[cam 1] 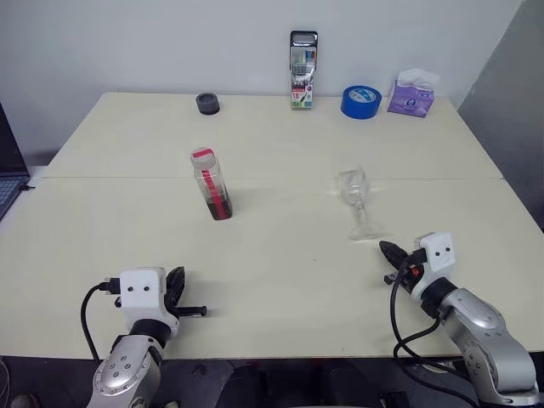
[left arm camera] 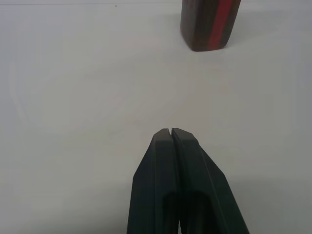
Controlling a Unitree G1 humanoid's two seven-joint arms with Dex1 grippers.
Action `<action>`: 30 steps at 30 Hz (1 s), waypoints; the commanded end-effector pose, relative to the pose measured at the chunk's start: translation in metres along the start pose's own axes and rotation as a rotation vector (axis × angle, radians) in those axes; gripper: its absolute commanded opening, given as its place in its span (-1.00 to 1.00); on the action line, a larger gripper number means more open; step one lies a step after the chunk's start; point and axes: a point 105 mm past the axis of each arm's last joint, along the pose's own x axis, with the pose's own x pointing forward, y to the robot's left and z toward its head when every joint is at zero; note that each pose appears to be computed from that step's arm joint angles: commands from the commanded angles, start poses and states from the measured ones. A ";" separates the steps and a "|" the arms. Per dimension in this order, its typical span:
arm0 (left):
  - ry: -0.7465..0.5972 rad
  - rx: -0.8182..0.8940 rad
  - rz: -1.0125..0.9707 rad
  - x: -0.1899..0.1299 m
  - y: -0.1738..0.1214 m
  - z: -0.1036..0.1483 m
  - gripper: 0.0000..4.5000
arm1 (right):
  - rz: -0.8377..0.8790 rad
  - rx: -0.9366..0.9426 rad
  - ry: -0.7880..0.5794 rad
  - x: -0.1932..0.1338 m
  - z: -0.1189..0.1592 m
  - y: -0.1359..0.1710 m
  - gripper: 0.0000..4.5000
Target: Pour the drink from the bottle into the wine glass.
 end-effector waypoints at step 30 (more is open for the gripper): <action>-0.169 -0.004 -0.046 0.005 -0.013 0.036 -0.32 | -0.043 -0.007 -0.102 0.002 0.026 -0.006 -0.13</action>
